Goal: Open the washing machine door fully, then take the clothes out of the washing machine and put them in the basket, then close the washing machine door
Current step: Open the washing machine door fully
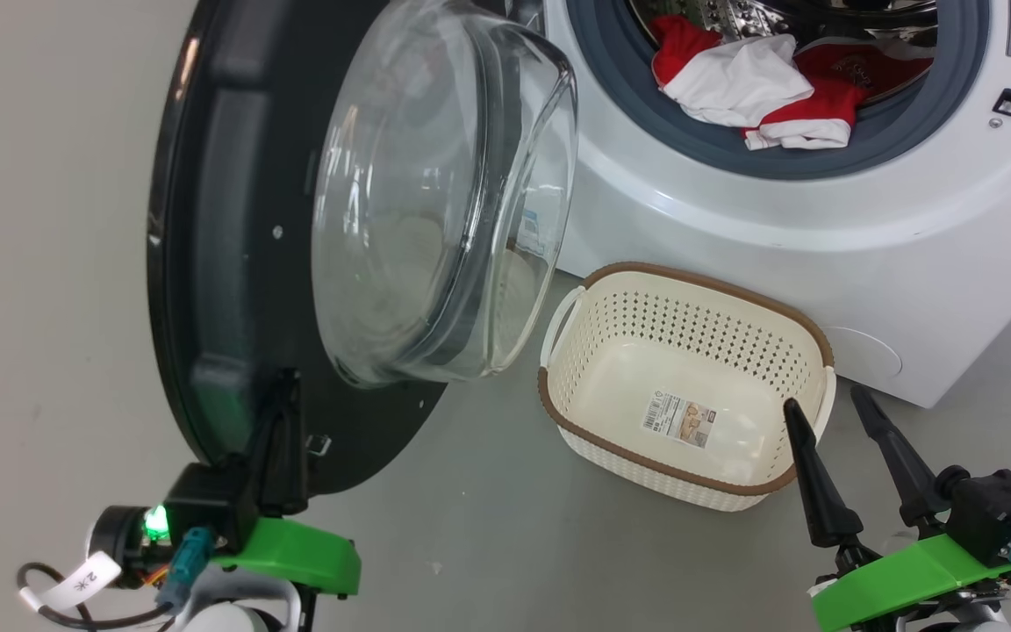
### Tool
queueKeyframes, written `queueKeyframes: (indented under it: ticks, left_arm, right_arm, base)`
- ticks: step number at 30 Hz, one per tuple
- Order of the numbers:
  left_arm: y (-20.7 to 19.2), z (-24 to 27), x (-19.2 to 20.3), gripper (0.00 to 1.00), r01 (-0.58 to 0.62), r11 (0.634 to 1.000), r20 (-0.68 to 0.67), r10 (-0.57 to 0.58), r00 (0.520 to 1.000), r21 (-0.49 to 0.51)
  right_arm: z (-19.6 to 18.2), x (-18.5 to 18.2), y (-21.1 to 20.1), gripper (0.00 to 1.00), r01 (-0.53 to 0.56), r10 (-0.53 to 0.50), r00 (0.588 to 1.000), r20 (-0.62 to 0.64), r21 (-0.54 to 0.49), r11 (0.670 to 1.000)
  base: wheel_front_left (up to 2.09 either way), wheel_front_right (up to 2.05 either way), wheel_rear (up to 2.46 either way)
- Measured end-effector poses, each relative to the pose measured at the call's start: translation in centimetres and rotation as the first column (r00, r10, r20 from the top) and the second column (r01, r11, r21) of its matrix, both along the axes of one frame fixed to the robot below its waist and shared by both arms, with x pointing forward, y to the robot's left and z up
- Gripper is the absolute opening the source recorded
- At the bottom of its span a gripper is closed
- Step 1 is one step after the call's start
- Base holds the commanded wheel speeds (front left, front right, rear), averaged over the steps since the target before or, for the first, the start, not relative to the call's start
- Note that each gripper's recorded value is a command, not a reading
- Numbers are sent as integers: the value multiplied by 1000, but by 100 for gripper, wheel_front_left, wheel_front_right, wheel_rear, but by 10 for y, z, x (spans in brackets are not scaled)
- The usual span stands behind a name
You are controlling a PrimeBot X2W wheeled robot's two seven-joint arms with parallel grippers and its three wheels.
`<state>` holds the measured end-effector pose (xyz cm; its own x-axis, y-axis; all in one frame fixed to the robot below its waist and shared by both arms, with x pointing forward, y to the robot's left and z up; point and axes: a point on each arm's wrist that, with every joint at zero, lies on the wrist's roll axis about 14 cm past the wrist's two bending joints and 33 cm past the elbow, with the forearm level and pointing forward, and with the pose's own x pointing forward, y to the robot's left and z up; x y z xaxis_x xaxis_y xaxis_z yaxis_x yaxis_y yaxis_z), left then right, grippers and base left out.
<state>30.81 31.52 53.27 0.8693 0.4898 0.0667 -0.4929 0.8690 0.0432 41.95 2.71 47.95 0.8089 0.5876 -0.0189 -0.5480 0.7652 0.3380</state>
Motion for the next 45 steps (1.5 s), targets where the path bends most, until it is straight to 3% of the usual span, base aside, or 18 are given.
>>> queueKeyframes:
  ticks: [45]
  left_arm:
    - [74, -7, 15, 0, -176, 984, -29, 176, 984, -6]
  right_arm:
    - [-11, 4, -1, 100, -24, 22, 999, -26, -81, 996]
  base:
    - [0, 0, 0]
